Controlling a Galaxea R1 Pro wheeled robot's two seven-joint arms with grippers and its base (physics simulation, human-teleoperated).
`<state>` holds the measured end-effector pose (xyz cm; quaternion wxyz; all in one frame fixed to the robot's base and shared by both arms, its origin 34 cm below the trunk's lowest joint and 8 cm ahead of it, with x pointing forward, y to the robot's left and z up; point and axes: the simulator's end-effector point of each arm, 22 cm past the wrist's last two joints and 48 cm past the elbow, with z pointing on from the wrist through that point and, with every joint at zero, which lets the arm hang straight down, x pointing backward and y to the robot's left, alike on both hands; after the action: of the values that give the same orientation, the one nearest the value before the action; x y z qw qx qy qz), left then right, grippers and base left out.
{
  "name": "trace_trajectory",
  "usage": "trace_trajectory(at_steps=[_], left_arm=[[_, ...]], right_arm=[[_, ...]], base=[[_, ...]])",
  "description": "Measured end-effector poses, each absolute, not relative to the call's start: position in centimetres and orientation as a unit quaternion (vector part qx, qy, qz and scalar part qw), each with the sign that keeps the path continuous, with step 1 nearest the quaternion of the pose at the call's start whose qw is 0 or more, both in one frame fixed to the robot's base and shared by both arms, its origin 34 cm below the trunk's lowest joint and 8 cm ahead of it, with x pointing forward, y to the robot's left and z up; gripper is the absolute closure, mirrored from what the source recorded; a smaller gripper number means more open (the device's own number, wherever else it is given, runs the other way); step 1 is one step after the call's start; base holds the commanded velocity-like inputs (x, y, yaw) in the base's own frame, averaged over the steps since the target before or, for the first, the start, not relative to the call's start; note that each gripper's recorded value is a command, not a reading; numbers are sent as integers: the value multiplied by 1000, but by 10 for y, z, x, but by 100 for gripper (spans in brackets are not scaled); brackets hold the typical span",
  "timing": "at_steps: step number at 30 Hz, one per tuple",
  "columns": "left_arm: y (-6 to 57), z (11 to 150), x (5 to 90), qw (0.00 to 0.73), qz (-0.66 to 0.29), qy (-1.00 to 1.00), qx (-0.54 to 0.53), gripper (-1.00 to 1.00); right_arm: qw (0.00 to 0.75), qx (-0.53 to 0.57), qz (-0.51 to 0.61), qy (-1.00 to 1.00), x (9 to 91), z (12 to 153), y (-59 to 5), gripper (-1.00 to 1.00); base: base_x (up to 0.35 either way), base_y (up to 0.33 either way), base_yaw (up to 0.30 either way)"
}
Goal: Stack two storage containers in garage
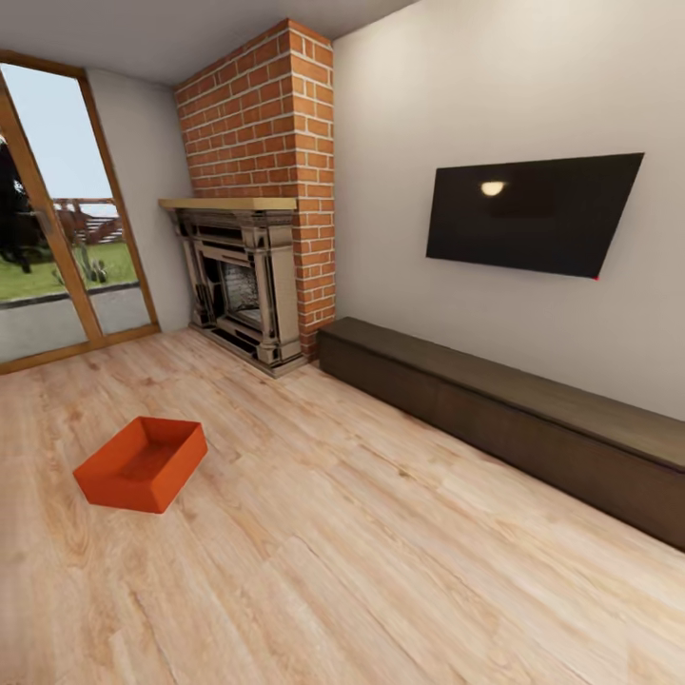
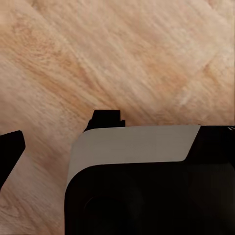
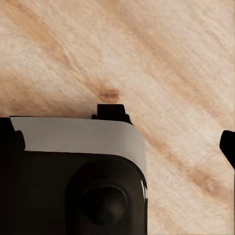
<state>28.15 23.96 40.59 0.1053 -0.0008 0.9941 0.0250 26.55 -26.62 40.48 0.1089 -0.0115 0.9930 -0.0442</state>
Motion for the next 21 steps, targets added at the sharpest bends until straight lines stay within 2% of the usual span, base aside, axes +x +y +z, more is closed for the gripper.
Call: trace_trajectory(at_steps=[21], left_arm=[[240, 406, 282, 106, 25, 994, -1, -100]], right_arm=[[109, -11, -45, 993, 266, 405, -267, -100]], base=[[323, 0, 268]])
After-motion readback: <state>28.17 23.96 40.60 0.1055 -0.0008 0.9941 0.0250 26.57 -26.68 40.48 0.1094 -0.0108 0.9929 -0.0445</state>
